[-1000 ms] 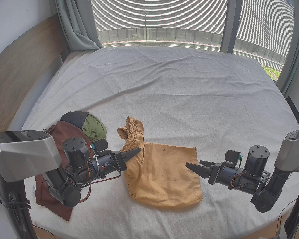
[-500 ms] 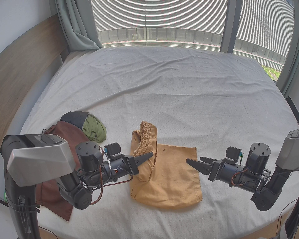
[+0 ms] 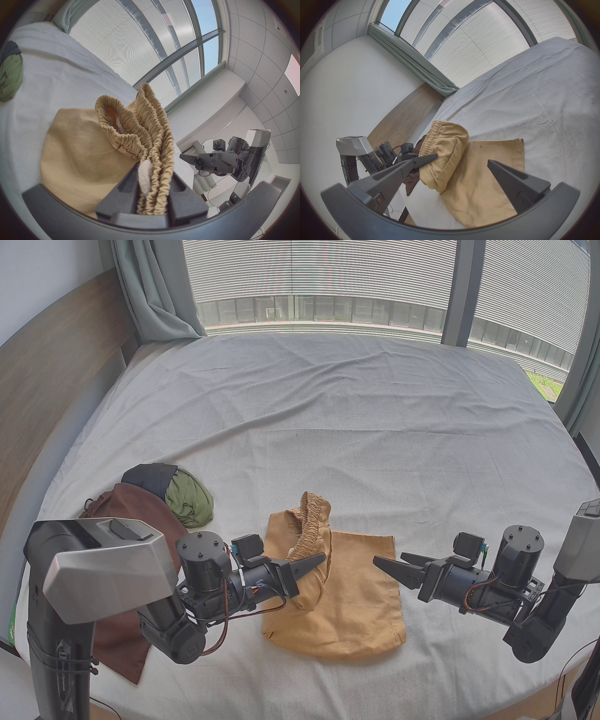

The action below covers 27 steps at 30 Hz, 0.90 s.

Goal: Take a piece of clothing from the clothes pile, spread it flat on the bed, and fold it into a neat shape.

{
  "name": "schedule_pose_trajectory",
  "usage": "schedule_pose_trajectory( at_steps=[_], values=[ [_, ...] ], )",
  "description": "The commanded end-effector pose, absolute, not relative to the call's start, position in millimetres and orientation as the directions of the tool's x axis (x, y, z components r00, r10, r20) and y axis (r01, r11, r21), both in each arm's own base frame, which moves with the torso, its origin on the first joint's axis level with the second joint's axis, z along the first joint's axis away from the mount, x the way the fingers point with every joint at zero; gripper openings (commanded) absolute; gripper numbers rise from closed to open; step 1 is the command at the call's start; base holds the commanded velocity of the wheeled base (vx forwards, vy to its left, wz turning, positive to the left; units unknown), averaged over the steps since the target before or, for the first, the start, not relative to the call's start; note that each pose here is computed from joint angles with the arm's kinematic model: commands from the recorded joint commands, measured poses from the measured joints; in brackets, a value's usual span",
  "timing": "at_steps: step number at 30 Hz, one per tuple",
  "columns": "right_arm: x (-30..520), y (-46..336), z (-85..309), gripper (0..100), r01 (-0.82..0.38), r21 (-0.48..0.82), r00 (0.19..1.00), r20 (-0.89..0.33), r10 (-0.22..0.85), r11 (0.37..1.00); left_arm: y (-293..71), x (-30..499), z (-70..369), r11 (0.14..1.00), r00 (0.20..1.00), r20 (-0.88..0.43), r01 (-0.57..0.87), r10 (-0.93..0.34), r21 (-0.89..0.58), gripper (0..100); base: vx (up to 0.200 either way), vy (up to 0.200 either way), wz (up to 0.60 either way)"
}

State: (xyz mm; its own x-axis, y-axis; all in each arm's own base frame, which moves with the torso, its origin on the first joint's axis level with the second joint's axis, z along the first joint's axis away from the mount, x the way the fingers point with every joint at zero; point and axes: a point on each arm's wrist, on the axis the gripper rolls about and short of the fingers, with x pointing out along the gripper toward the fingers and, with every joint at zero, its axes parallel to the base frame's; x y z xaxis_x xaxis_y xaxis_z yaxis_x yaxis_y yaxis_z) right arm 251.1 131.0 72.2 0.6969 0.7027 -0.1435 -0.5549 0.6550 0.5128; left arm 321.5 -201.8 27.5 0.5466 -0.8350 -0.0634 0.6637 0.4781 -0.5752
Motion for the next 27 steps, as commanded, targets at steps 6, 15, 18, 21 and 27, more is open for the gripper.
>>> schedule_pose_trajectory(
  at_steps=[6,15,18,21,27],
  values=[
    [252.6,131.4,73.0,100,-0.557,0.512,0.698,-0.137,0.703,0.654,-219.2,323.6,12.2,0.463,0.523,-0.072,0.671,-0.849,-0.58,0,0.0,0.0,0.0],
    [253.5,131.4,74.2,100,-0.558,0.512,0.7,-0.132,0.702,0.653,-241.1,325.6,-3.0,0.454,0.513,-0.069,0.678,-0.855,-0.578,0,0.0,0.0,0.0],
    [254.9,129.2,74.3,100,-0.552,0.512,0.706,-0.132,0.696,0.658,-244.4,324.8,-7.9,0.452,0.508,-0.076,0.678,-0.858,-0.58,0,0.0,0.0,0.0],
    [256.0,129.2,75.0,100,-0.553,0.512,0.708,-0.127,0.695,0.657,-245.0,324.6,-10.2,0.452,0.505,-0.08,0.678,-0.86,-0.58,0,0.0,0.0,0.0],
    [256.6,129.0,74.4,100,-0.551,0.513,0.709,-0.129,0.694,0.658,-249.7,323.6,-16.9,0.449,0.496,-0.088,0.678,-0.864,-0.581,0,0.0,0.0,0.0]
  ],
)
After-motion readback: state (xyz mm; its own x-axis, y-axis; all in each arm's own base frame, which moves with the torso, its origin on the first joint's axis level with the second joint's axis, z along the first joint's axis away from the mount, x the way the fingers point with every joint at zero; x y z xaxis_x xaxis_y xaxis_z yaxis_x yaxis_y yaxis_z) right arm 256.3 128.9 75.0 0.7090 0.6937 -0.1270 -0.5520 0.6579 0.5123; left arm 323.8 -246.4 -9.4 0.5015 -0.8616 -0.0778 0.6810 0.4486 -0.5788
